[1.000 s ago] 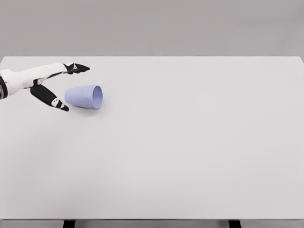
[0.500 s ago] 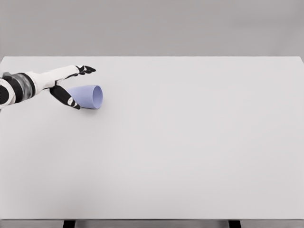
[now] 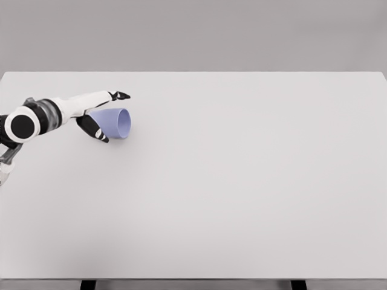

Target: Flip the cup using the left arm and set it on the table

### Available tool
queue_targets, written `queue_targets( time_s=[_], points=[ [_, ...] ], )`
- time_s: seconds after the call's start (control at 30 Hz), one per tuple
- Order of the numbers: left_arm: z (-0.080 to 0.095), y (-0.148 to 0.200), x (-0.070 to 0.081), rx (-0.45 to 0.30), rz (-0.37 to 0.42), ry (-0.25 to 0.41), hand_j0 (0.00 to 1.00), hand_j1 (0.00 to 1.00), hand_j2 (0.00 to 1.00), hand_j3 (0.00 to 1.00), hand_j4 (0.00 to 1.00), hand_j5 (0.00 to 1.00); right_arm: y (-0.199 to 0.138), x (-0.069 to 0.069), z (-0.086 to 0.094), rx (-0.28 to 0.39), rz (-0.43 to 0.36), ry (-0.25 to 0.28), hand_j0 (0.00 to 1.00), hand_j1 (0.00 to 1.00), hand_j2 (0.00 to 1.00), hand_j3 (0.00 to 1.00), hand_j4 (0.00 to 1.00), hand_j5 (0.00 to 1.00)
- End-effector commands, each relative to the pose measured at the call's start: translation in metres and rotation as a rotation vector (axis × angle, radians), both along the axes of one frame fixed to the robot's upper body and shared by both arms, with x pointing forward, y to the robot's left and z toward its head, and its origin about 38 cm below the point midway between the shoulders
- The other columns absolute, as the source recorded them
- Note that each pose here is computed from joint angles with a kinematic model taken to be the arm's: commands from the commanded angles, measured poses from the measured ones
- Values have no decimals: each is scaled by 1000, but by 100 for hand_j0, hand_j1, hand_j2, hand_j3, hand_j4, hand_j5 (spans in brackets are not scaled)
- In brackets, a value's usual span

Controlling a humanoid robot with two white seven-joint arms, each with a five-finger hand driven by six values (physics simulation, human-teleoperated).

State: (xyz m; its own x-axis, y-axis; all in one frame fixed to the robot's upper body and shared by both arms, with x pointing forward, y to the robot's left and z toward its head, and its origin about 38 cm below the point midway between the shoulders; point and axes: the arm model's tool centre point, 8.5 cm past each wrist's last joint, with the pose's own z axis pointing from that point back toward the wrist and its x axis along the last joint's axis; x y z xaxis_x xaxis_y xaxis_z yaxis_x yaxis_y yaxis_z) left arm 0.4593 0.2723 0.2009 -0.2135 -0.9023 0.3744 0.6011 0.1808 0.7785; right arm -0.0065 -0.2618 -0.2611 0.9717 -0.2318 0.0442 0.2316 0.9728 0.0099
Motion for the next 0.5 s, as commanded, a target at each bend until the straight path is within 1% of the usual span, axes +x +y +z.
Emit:
queue_targets(
  time_s=[0.0,0.07,0.1,0.23,0.3,0.47],
  points=[
    [-4,-4,1,40,-26,-21,100,100,100,100,100,100,0,0,0,0,1,-1,100,100,100,100,100,100],
    [-15,-7,7,52,-16,-15,100,100,100,100,100,100,0,-1,0,1,-1,2,100,100,100,100,100,100],
    [-16,-7,7,54,-13,-12,100,100,100,100,100,100,0,0,0,0,1,-1,100,100,100,100,100,100],
    [-17,-5,11,52,-1,-8,100,100,100,100,100,100,0,0,0,0,-1,-1,100,100,100,100,100,100],
    [-23,-1,13,55,14,7,100,100,100,100,100,100,0,0,0,0,-1,-1,100,100,100,100,100,100],
    [-24,0,16,54,23,11,100,100,100,100,100,100,0,0,0,0,-1,-1,100,100,100,100,100,100]
  ],
)
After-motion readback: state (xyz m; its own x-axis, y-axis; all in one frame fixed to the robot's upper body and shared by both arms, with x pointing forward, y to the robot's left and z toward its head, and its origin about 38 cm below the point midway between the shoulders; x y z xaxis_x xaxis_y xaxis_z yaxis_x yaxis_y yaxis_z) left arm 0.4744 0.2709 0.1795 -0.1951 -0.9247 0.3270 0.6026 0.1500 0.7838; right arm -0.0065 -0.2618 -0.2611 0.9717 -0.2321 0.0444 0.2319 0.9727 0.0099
